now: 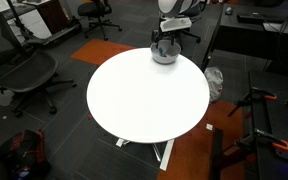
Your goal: Take the marker out of the grey bowl
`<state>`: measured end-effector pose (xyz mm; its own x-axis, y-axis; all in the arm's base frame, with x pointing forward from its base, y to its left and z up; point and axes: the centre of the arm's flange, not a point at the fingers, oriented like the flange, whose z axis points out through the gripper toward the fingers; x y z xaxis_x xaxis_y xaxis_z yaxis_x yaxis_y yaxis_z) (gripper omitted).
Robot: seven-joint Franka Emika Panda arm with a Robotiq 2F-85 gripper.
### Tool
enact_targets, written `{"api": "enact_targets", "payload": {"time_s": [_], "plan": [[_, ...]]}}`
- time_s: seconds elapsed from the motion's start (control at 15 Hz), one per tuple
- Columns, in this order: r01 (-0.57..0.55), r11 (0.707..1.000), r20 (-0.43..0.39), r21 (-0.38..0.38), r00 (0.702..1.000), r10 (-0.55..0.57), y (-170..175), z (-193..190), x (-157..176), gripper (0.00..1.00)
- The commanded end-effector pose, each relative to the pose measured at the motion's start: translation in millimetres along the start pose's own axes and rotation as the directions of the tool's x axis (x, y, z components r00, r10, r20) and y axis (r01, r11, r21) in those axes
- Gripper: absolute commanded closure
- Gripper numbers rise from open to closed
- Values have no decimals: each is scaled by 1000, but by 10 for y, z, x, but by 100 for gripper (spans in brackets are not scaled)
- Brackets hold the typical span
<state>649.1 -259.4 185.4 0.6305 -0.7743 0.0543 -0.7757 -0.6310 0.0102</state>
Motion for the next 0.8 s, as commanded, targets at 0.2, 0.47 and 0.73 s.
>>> {"api": "enact_targets", "payload": {"time_s": [0.2,0.47,0.73], "plan": [[8,1000,9,19,1000,-8,-66,180,190,0],[13,1000,16,12,1000,-13,-94,262,218,0],[13,1000,25,11,1000,-13,-106,332,225,0]]}}
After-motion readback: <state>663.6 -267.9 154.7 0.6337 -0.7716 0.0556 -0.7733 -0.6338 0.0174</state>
